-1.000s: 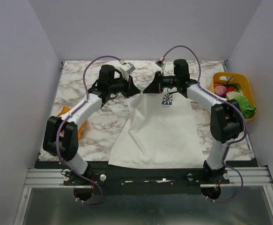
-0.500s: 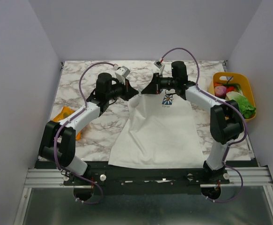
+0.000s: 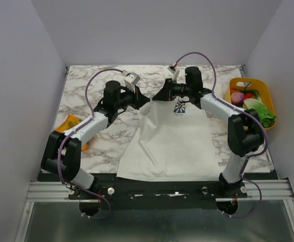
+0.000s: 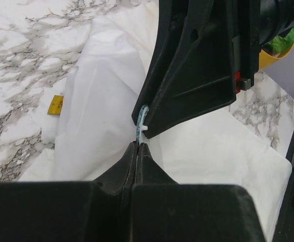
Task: Pin the brooch onto the clothing
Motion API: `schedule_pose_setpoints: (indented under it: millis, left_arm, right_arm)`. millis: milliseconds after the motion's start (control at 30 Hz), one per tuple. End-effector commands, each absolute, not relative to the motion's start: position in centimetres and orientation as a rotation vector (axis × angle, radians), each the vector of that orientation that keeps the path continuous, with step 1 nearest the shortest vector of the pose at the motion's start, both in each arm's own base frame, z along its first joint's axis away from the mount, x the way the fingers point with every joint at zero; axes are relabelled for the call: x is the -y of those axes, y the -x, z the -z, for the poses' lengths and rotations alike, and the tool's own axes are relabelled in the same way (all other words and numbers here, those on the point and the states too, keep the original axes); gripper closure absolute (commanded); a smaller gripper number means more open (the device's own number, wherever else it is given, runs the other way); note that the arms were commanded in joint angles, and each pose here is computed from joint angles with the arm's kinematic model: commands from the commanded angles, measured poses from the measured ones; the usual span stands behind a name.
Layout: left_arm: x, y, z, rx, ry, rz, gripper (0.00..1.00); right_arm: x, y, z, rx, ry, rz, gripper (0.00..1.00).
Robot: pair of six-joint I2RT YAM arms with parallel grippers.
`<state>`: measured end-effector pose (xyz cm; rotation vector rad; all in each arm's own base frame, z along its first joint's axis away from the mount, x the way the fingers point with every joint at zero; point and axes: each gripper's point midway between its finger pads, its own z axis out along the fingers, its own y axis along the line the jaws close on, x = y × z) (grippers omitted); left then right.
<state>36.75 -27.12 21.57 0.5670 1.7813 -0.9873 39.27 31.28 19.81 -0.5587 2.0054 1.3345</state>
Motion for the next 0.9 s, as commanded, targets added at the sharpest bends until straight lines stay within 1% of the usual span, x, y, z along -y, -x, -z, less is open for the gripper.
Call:
schedule_pose_setpoints:
  millis: [0, 100, 133, 233, 567, 867]
  left_arm:
    - [29.2, -33.0, -23.9, -1.708, -0.675, 1.118, 1.0]
    - [28.8, -33.2, -23.8, -1.708, -0.661, 1.1, 1.0]
    - [28.7, -33.2, -23.8, -1.706, -0.66, 1.094, 1.0]
    - [28.1, -33.4, -23.7, -1.708, -0.642, 1.075, 1.0]
    - [27.9, -33.6, -23.1, -1.717, -0.635, 1.077, 1.0]
    - [27.2, -35.2, -22.0, -1.775, -0.583, 1.03, 1.0]
  right_arm:
    - [-29.2, -43.6, -20.3, -1.95, 0.405, -1.116, 0.67]
    - [-29.1, -43.6, -20.5, -1.945, 0.396, -1.11, 0.58]
    - [-29.0, -43.7, -20.6, -1.944, 0.394, -1.11, 0.52]
    - [-28.9, -43.6, -20.8, -1.941, 0.389, -1.1, 0.45]
    - [-29.4, -42.9, -21.6, -1.895, 0.43, -1.144, 0.4]
    - [-29.4, -42.7, -21.4, -1.897, 0.447, -1.148, 0.37]
